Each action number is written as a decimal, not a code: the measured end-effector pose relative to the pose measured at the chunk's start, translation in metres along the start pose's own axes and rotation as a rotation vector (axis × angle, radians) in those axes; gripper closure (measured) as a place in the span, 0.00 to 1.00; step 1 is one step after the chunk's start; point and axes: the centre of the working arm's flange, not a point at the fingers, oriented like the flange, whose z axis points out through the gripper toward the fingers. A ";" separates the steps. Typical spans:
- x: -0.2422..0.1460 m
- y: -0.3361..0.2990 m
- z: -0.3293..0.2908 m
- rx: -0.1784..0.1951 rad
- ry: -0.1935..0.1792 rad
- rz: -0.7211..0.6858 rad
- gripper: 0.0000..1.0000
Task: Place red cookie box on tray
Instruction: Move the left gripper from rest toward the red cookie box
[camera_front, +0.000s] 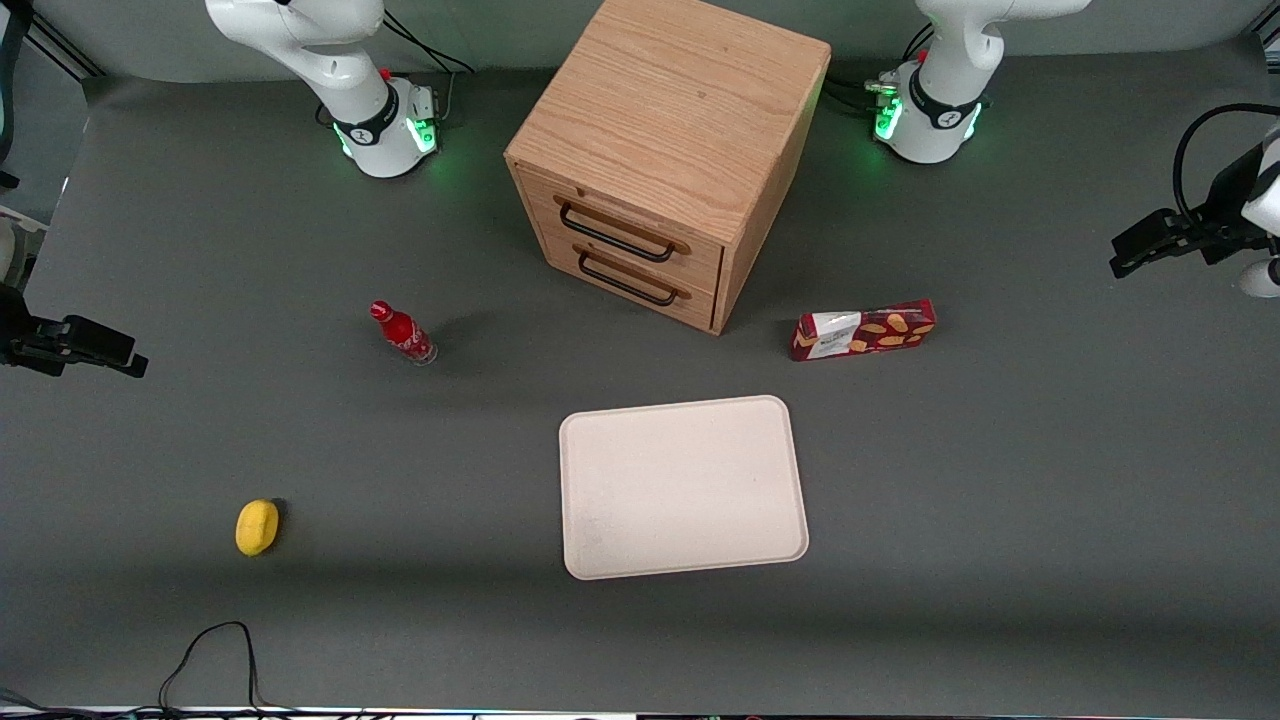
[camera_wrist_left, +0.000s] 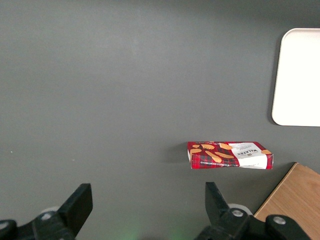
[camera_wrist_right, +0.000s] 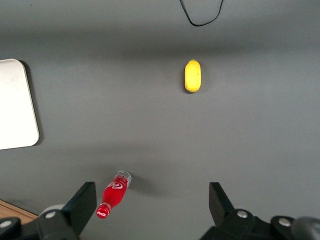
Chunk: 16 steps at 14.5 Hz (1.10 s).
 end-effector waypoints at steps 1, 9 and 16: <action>0.000 0.001 -0.001 0.001 -0.004 0.001 0.00; -0.007 0.021 -0.006 0.013 -0.051 0.039 0.00; -0.008 0.024 -0.004 0.016 -0.066 0.042 0.00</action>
